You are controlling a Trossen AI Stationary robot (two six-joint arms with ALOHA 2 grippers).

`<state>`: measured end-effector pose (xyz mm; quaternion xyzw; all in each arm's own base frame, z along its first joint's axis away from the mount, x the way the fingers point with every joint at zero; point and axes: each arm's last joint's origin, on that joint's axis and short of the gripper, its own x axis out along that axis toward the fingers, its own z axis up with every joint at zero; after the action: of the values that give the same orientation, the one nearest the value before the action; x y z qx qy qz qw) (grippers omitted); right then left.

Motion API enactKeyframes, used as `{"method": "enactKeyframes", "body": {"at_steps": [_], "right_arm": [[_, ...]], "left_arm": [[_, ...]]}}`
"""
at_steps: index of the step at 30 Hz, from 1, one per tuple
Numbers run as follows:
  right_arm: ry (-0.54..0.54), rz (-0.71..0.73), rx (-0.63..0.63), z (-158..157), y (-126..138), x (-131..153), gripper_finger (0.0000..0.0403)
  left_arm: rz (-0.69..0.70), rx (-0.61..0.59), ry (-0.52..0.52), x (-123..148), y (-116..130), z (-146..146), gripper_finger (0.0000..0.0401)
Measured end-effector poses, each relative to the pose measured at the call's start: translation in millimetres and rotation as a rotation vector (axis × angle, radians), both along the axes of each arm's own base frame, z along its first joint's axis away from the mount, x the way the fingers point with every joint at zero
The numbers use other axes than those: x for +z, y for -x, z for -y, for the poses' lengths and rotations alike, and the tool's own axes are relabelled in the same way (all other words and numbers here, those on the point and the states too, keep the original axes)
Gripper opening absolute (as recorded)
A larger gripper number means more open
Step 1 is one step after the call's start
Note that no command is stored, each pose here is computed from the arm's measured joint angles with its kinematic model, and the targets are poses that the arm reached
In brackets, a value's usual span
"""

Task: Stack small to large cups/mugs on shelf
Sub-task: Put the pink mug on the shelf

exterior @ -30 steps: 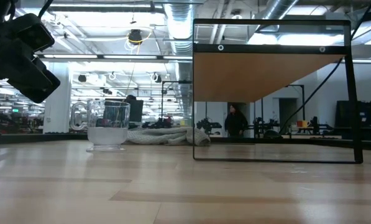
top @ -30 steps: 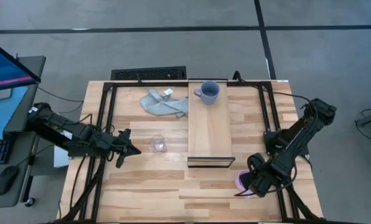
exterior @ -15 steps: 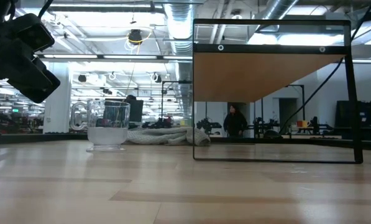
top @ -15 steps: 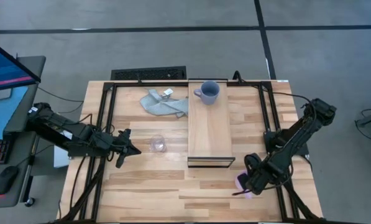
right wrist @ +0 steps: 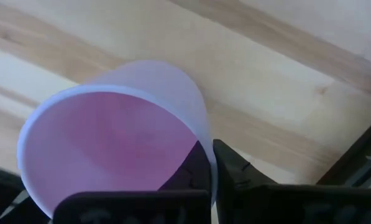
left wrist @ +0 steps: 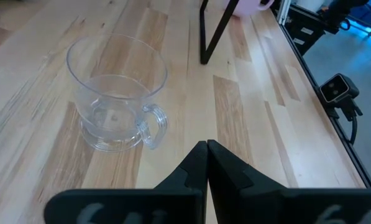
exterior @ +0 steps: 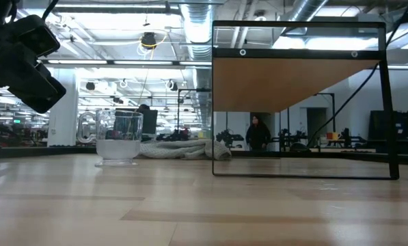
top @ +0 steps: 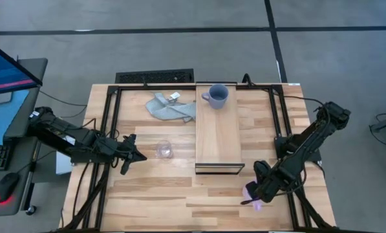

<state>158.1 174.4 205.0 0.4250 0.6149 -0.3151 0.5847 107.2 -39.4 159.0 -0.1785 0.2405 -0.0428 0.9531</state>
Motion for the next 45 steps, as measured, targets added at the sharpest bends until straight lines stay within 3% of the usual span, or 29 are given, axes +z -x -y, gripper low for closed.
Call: {"method": "enactKeyframes", "body": {"at_steps": [16, 26, 36, 45], "right_arm": [[-0.13, 0.131, -0.033, 21, 15, 99, 0.0011], [-0.155, 0.303, -0.07, 34, -6, 151, 0.0011], [-0.016, 0.272, -0.119, 70, -32, 203, 0.0011], [0.099, 0.328, -0.143, 116, -88, 220, 0.0011]], "left_arm": [[-0.013, 0.035, 0.07, 0, 0, 0, 0.0], [-0.006, 0.023, 0.035, 0, 0, 0, 0.0], [-0.003, -0.003, 0.013, 0, 0, 0, 0.0], [-0.011, -0.019, 0.018, 0, 0, 1, 0.0]]}}
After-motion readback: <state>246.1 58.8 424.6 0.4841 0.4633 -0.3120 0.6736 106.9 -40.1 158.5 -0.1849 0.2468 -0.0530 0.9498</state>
